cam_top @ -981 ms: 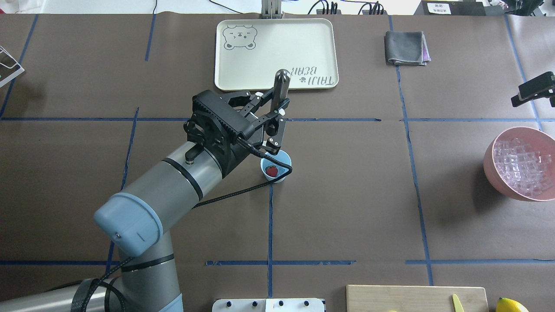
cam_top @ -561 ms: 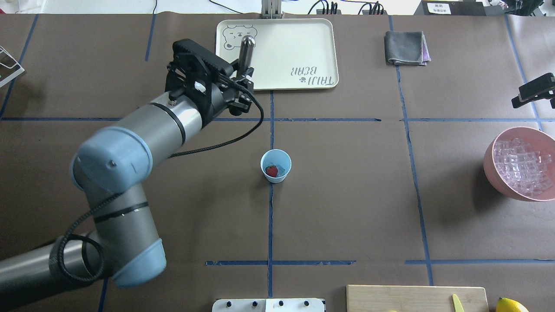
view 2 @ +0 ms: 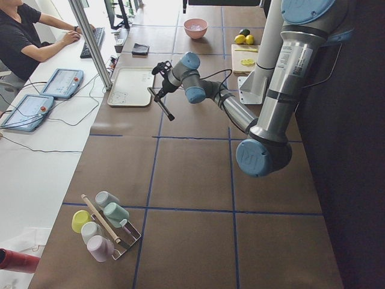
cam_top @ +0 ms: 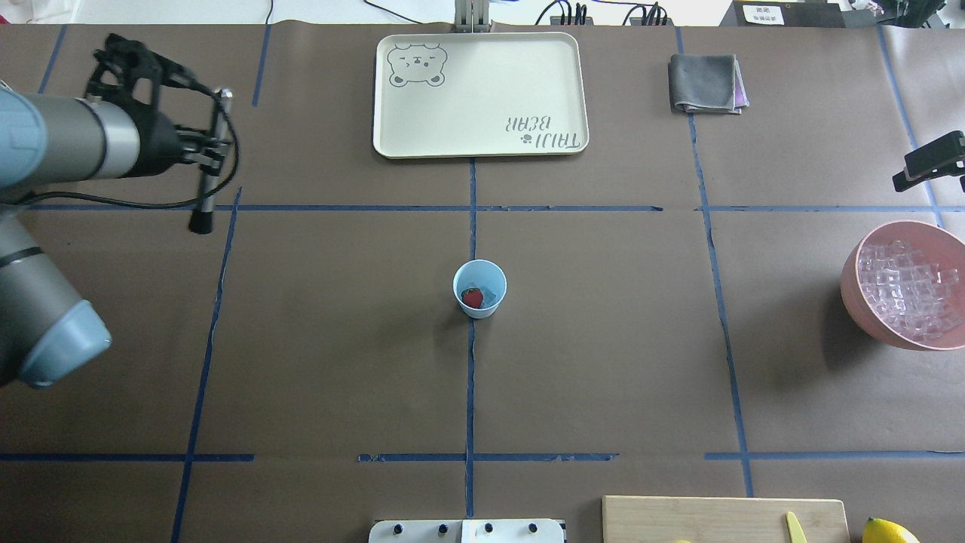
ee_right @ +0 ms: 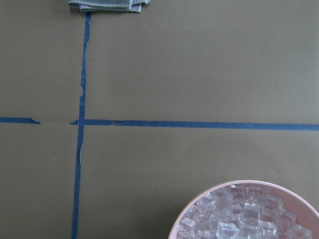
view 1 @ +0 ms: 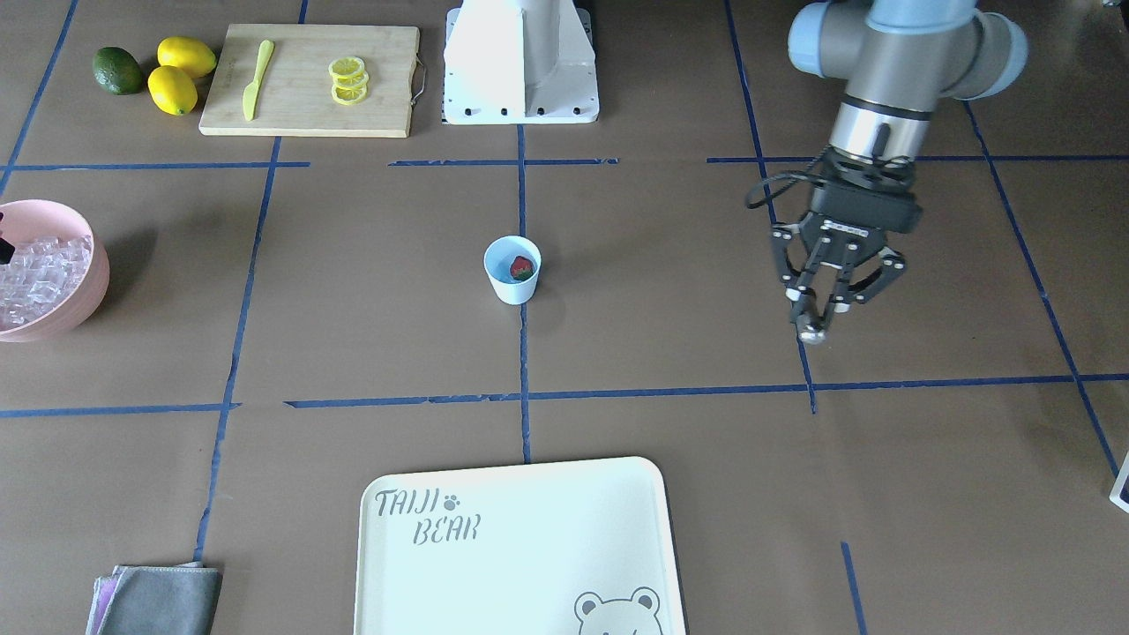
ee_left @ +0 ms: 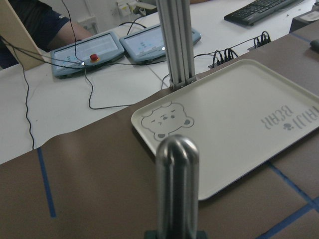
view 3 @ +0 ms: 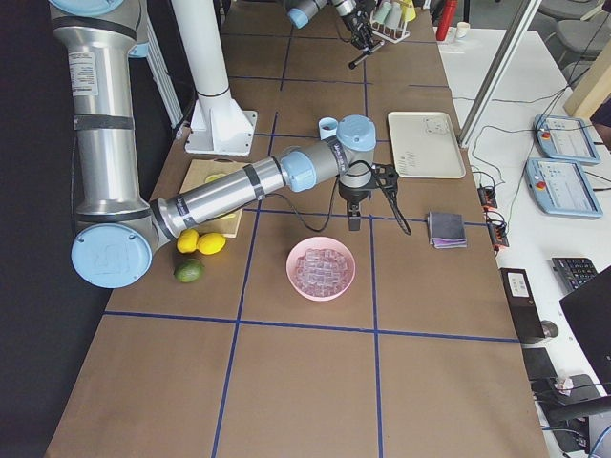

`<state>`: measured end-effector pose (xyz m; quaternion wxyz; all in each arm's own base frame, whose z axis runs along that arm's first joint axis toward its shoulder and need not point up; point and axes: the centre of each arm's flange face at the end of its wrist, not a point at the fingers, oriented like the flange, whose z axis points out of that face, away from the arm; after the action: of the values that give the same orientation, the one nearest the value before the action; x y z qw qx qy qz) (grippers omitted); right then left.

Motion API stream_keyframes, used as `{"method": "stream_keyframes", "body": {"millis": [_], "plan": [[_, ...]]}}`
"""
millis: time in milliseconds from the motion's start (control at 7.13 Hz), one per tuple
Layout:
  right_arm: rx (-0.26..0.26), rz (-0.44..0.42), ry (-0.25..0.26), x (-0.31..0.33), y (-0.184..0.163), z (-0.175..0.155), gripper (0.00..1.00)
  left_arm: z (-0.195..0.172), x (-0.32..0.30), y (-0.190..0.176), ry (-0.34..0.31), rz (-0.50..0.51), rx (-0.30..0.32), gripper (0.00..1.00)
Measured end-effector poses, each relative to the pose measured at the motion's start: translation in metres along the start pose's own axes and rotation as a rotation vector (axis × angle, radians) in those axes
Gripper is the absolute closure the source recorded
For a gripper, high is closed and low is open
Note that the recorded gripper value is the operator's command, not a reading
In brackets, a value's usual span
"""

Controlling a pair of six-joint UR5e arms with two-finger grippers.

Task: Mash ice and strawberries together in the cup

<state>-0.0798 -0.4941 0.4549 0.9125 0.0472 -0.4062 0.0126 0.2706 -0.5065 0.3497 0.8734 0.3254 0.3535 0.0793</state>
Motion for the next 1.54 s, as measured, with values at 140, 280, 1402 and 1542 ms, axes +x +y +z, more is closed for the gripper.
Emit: {"method": "stream_keyframes", "body": {"millis": [140,280,1402,1542], "plan": [[-0.002,0.001,0.001,0.005,0.000,0.001,0.00,0.001,-0.064,0.025,-0.013,-0.084,-0.129,1.00],[-0.004,0.000,0.002,0.009,0.002,0.001,0.00,0.003,-0.118,0.047,-0.042,-0.173,-0.255,1.00],[-0.005,-0.002,0.002,0.015,0.009,0.001,0.00,0.086,-0.244,0.164,-0.188,-0.382,-0.853,1.00],[-0.005,-0.002,0.002,0.015,0.009,0.001,0.00,0.093,-0.246,0.167,-0.195,-0.400,-0.856,1.00]]}}
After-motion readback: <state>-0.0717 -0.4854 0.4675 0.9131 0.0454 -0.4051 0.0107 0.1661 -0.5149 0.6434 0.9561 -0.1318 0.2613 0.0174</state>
